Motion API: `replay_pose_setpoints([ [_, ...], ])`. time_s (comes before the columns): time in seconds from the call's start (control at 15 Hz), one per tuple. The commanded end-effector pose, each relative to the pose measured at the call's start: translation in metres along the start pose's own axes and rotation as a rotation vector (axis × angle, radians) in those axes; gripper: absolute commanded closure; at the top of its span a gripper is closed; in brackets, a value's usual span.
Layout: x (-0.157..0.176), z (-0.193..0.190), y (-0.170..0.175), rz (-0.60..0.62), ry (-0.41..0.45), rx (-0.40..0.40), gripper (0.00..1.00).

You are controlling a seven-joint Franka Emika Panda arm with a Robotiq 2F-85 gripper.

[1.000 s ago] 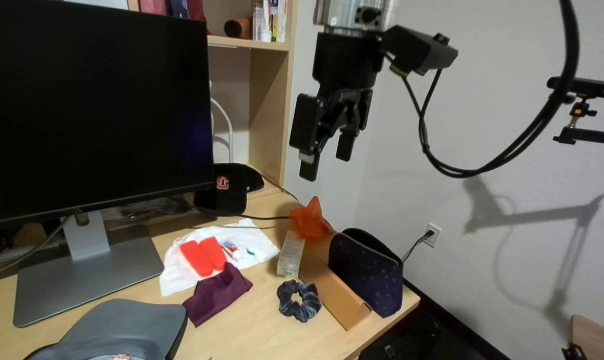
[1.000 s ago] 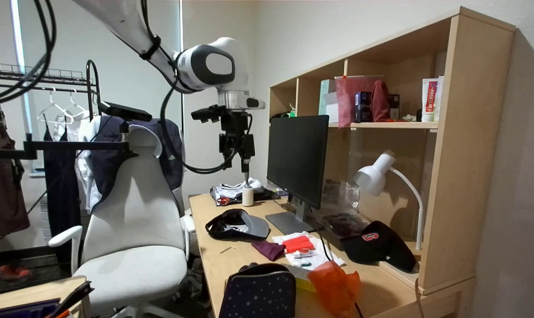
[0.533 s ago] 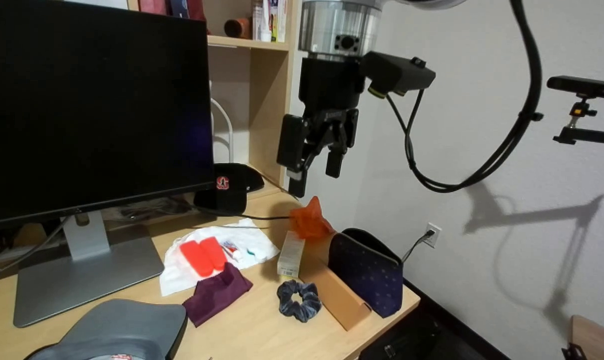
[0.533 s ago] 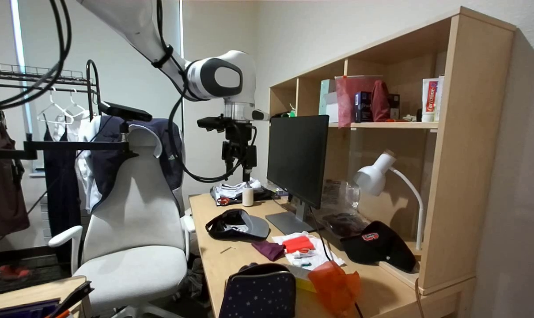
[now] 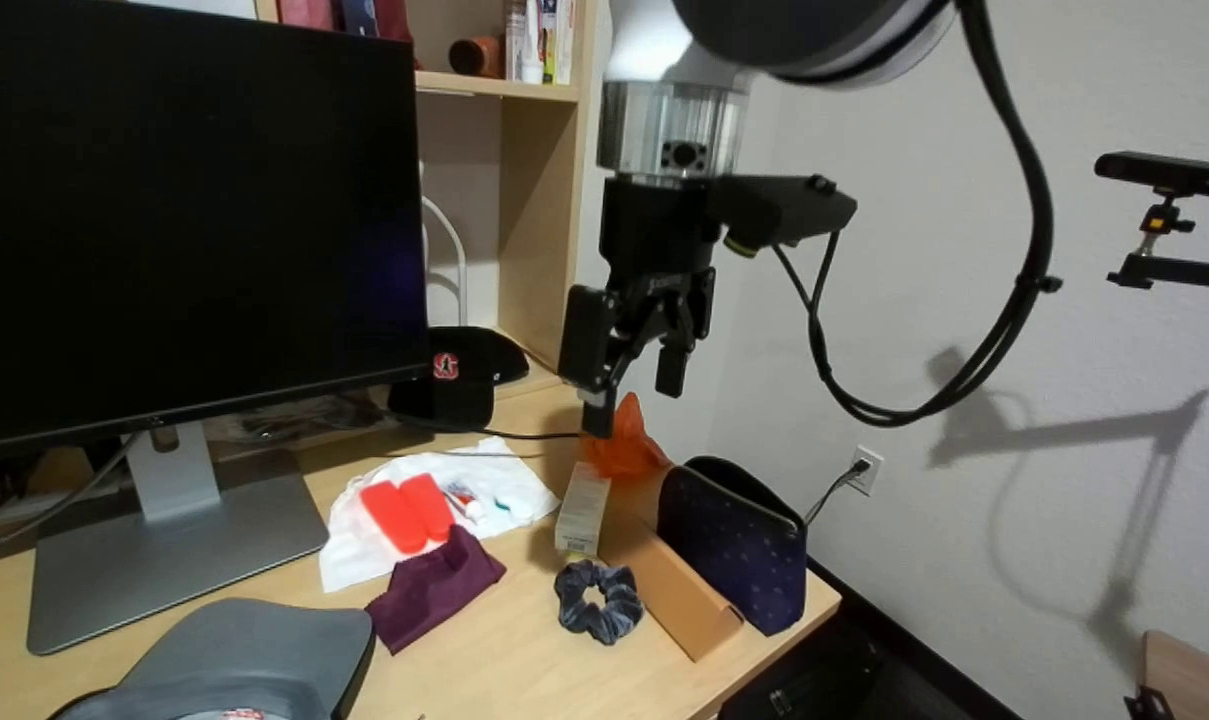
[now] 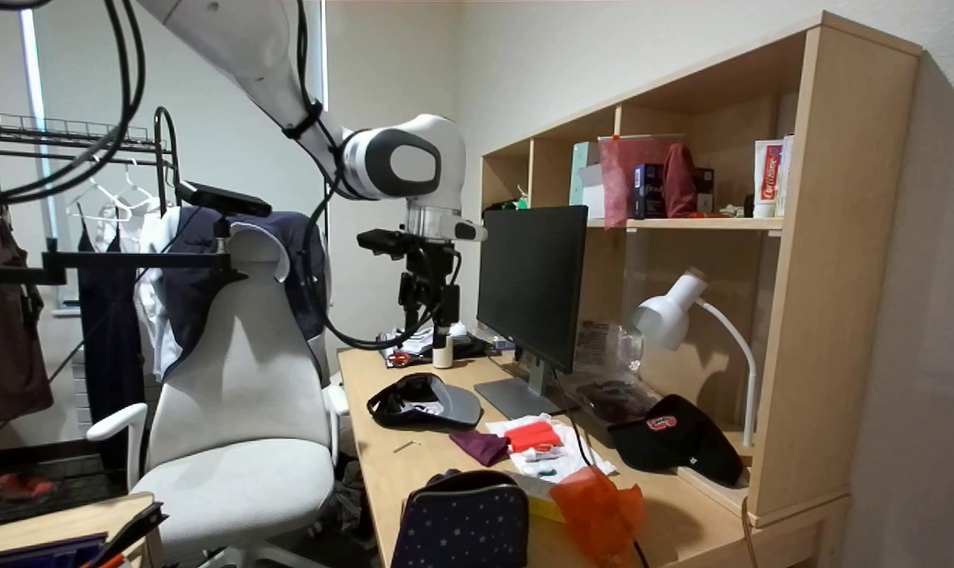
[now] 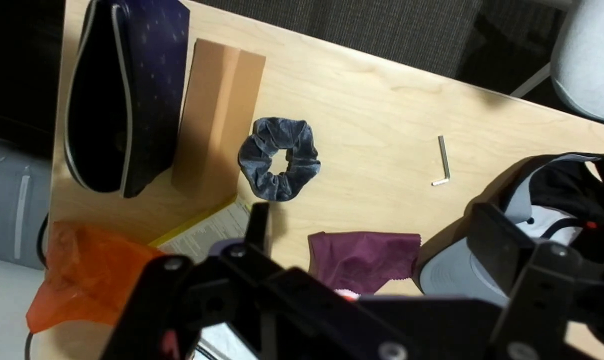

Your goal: Pick up the ribbon and the clothe put them in the parse

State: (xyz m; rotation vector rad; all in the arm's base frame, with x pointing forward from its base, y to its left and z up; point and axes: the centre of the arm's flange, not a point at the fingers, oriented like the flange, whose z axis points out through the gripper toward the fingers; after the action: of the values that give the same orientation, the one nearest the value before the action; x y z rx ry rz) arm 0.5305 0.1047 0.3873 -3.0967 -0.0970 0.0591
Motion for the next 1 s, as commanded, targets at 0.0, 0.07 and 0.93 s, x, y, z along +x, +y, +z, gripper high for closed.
replay_pose_setpoints([
  [0.0, 0.017, 0.050, 0.010, -0.008, -0.006, 0.050, 0.00],
  [0.07, 0.021, 0.063, 0.011, -0.013, -0.010, 0.058, 0.00],
  [0.93, 0.030, 0.134, 0.003, -0.064, -0.061, 0.052, 0.00],
])
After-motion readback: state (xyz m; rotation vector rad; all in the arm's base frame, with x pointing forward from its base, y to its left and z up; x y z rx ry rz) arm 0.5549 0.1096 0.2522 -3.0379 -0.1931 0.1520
